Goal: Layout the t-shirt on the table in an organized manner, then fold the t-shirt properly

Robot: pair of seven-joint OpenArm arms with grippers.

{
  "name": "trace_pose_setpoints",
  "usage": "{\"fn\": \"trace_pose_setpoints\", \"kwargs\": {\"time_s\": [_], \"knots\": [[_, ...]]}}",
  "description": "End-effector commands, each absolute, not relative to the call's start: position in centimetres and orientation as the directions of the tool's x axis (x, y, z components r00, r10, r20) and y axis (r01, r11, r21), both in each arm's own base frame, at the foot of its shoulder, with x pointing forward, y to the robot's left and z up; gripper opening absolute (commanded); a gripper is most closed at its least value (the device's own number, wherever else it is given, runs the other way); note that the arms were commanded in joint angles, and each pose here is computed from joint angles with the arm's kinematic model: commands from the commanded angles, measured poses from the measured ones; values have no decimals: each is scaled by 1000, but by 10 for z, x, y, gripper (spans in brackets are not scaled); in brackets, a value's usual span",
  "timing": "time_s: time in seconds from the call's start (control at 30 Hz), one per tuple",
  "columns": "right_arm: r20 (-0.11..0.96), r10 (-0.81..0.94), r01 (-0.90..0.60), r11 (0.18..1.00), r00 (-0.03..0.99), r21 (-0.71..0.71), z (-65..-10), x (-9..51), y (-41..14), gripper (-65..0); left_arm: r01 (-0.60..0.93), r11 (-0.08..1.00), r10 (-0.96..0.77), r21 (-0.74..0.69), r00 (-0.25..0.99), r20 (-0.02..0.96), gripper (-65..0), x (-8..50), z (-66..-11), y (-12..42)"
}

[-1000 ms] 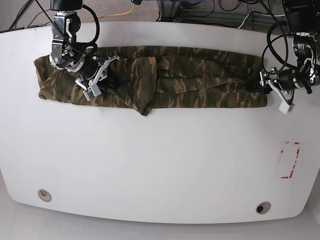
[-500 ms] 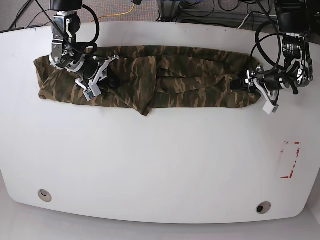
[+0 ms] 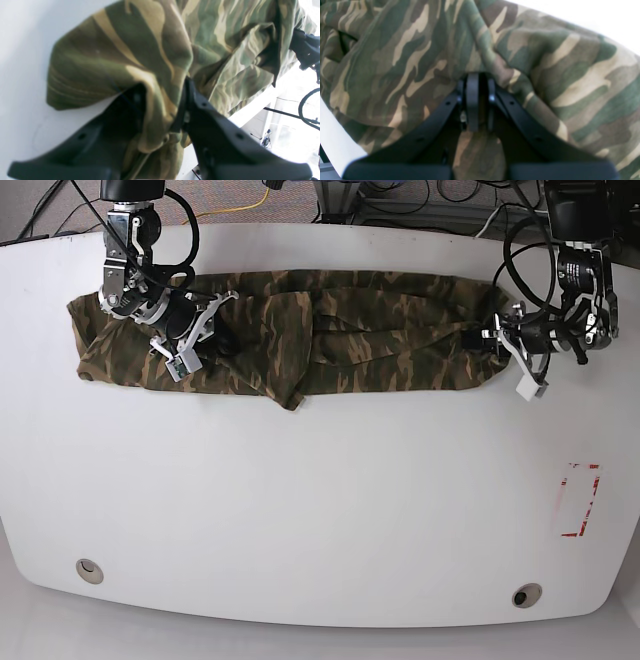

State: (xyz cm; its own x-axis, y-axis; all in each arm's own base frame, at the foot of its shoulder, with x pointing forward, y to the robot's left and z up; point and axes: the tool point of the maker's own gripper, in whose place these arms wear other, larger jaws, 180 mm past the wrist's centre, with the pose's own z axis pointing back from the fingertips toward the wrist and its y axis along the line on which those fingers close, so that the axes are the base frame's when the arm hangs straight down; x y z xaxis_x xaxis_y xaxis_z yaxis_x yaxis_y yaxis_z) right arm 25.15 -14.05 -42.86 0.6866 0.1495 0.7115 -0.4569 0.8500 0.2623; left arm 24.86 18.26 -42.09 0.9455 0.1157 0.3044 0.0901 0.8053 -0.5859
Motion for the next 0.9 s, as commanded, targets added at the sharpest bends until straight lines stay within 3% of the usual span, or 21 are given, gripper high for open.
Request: {"fn": "trace_pose_setpoints", "kwargs": {"time_s": [0.0,0.1,0.33,0.47,0.87], "knots": [[666,207,-456,861,717,223,-438,244,-151,-606,84,834,80,-546,960,270,-544,241,-426,191],[665,207,-456,861,717,223,-438,244,-151,-606,90,834,78,-545,958,277,-547,242,-424,190],[665,207,-456,861,717,224,-438,244,-150,-606,242,837,-17,-491,908,419,-547,261,-383,174],[665,207,-456,861,717,224,-438,244,-150,-606,312,829,-81,-463,888,453,-547,261,-365,166],[663,212,-457,862,718,220,-439,243,-151,-606,381,705,-35,-598,861,507,-547,263,-326,142]]}}
